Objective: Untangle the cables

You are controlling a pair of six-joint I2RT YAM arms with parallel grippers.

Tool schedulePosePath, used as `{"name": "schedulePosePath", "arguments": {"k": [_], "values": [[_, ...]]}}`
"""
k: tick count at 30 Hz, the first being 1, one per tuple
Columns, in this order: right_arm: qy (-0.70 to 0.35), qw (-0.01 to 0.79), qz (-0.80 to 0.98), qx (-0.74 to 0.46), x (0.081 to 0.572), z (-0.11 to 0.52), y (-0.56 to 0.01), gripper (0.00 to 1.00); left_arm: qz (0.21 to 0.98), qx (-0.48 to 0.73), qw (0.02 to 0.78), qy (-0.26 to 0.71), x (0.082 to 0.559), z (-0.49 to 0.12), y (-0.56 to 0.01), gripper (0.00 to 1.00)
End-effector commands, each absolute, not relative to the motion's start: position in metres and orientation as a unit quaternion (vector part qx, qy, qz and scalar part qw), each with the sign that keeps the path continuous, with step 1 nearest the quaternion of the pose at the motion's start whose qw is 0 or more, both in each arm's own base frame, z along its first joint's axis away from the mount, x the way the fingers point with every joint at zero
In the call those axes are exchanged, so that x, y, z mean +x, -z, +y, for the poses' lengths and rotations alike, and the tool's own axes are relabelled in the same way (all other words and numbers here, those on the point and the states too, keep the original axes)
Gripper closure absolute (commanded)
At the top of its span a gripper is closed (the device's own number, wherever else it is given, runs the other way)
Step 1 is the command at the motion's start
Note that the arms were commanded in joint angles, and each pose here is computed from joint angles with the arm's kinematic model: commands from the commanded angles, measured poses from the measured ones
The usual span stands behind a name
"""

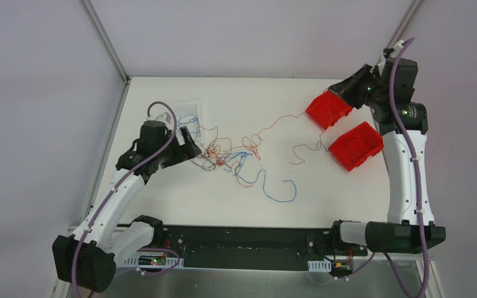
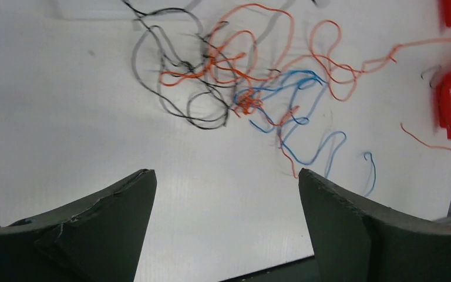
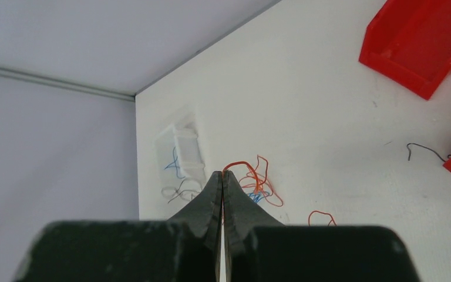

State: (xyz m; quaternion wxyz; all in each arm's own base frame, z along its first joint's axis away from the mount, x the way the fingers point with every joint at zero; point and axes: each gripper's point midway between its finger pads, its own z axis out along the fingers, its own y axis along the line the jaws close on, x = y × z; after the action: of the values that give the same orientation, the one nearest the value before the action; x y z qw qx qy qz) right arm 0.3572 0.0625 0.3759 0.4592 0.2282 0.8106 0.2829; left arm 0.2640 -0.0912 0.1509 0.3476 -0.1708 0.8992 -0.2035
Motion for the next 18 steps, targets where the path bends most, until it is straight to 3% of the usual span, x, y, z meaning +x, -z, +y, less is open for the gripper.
{"name": "schedulePosePath", "arguments": {"k": [1, 8, 18], "values": [[-0.321, 0.44, 0.818, 0.183, 0.345, 0.095, -0.383, 1.0, 0.897, -0.069, 0.387, 0.201, 0.273, -0.128, -0.185, 0.04], [-0.392, 0.439, 0.799, 0.125, 0.338, 0.135, -0.426, 1.0, 0.88, 0.044, 0.443, 0.167, 0.29, -0.166, -0.218, 0.03], [-0.461, 0.449, 0.759, 0.101, 0.337, 0.157, -0.484, 1.0, 0.786, 0.173, 0.479, 0.349, 0.318, -0.264, -0.221, 0.04]]}}
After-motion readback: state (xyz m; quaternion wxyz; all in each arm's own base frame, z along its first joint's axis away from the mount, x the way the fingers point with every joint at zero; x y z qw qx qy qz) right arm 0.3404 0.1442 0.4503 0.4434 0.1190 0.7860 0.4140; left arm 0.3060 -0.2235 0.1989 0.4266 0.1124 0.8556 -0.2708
